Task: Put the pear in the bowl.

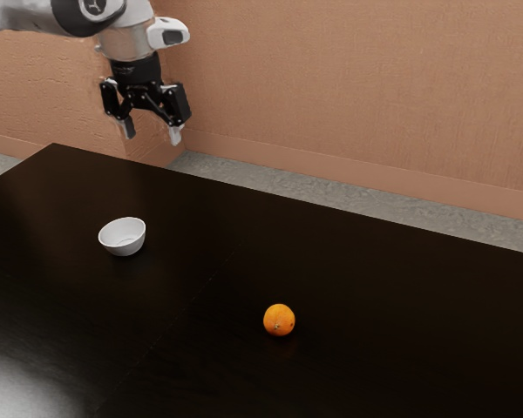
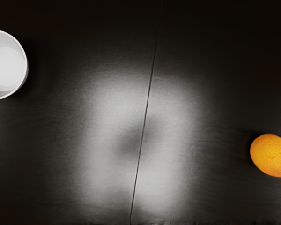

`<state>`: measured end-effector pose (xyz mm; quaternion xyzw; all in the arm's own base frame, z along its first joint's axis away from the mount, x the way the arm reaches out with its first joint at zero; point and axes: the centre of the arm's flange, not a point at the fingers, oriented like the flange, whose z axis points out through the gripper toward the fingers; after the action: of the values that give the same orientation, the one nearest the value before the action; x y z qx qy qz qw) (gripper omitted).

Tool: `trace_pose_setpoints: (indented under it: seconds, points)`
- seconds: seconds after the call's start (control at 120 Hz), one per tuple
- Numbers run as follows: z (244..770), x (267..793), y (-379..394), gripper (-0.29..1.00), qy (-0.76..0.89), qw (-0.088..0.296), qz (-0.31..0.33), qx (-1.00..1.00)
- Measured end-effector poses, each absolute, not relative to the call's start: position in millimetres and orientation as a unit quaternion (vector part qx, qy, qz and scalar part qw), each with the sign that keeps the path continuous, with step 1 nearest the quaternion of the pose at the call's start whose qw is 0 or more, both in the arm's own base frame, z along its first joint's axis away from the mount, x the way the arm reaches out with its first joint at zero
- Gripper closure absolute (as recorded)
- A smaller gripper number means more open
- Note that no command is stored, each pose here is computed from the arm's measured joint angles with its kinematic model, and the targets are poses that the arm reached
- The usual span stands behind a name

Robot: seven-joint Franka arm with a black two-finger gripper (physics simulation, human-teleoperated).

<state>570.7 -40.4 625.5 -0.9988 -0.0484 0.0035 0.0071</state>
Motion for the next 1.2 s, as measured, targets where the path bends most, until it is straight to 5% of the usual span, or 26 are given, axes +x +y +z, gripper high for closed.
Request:
trace_pose_setpoints:
  seconds: [0.108, 0.183, 0.767, 1.2]
  points:
    - [584, 528, -274, 0.00, 0.143, 0.008, 0.028, -0.989]
    - [555, 512, -330, 0.01, 0.179, 0.007, 0.043, -0.983]
    - [343, 575, -343, 0.00, 0.081, -0.011, 0.112, -0.990]
    - [322, 610, -286, 0.00, 0.032, 0.004, 0.092, -0.995]
